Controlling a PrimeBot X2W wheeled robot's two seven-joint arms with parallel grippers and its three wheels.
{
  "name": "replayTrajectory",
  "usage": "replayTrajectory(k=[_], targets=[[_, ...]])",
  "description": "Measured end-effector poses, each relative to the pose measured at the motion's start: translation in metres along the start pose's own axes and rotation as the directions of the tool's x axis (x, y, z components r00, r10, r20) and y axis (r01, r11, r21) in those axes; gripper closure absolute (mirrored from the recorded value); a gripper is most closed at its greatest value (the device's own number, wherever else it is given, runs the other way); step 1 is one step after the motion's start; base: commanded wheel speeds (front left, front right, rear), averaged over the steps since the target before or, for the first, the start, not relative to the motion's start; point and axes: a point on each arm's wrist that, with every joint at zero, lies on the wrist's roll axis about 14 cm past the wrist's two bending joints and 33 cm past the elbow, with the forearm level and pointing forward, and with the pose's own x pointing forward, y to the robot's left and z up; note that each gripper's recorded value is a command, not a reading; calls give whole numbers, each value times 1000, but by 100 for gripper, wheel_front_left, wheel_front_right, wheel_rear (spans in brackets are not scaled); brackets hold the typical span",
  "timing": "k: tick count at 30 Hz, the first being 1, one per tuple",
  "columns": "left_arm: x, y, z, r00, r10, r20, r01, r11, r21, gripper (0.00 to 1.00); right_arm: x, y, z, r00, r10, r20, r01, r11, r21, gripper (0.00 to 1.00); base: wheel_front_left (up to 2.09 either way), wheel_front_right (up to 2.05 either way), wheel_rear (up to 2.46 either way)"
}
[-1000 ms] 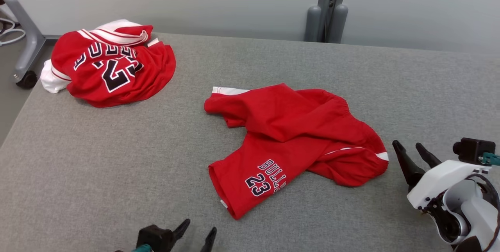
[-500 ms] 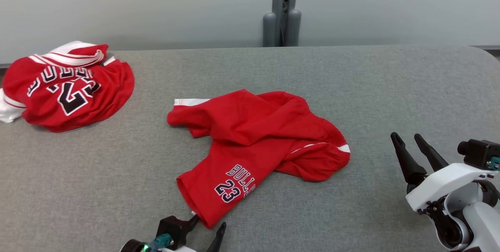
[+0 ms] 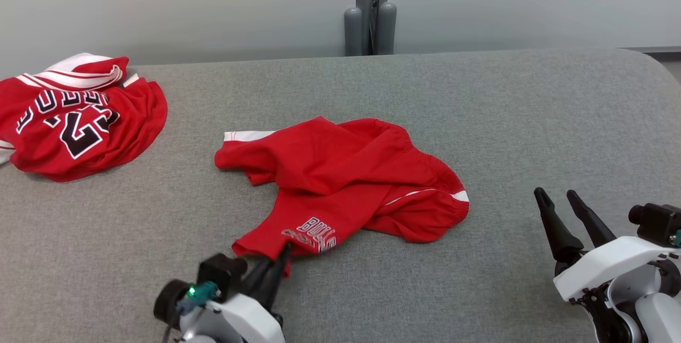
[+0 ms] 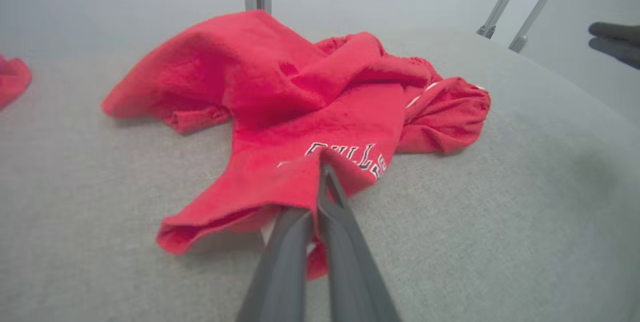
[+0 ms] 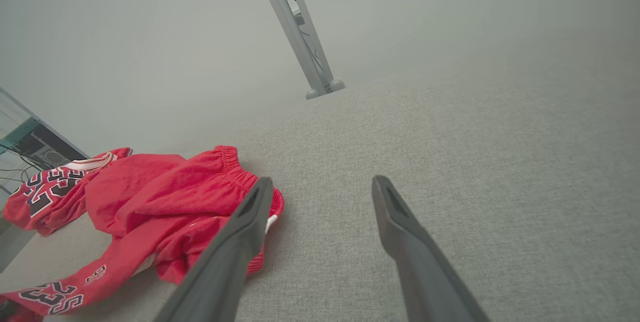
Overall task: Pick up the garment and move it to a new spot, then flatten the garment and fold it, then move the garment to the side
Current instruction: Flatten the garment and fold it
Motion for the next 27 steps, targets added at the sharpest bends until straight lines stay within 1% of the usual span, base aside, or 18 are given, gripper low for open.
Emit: replayTrajectory(k=[3, 7, 9, 14, 18, 24, 25, 26, 27], targets=[[2, 10, 22, 999, 16, 44, -15, 1000, -14, 100, 1, 3, -3, 1000, 4, -15, -4, 1000, -1, 0, 0, 0, 0], [6, 33, 38, 997, 56, 51, -55, 998, -9, 100, 4, 8, -4, 1000, 14, -27, -14, 1000, -7, 0, 0, 0, 0], [10, 43, 44, 996, 76, 55, -73, 996, -50, 100, 5, 10, -6, 999, 18, -37, -18, 1000, -12, 0, 0, 0, 0], [24, 74, 43, 993, 122, 1, -122, 991, -60, 100, 9, 13, -8, 998, 26, -54, -28, 999, -27, 0, 0, 0, 0], [41, 86, 40, 991, 125, -48, -128, 988, -85, 100, 11, 13, -8, 998, 30, -60, -33, 999, -43, 0, 0, 0, 0], [62, 102, 22, 980, 122, -156, -141, 983, -117, 100, 13, 12, -14, 996, 31, -83, -36, 997, -65, 0, 0, 0, 0], [65, 105, 21, 979, 125, -162, -145, 982, -118, 96, 13, 11, -15, 996, 29, -84, -34, 997, -67, 0, 0, 0, 0], [68, 109, 21, 977, 131, -166, -152, 981, -119, 73, 13, 10, -15, 996, 26, -84, -32, 997, -68, 0, 0, 0, 0], [71, 111, 21, 977, 130, -169, -151, 981, -121, 62, 13, 9, -17, 996, 23, -86, -29, 997, -69, 0, 0, 0, 0]])
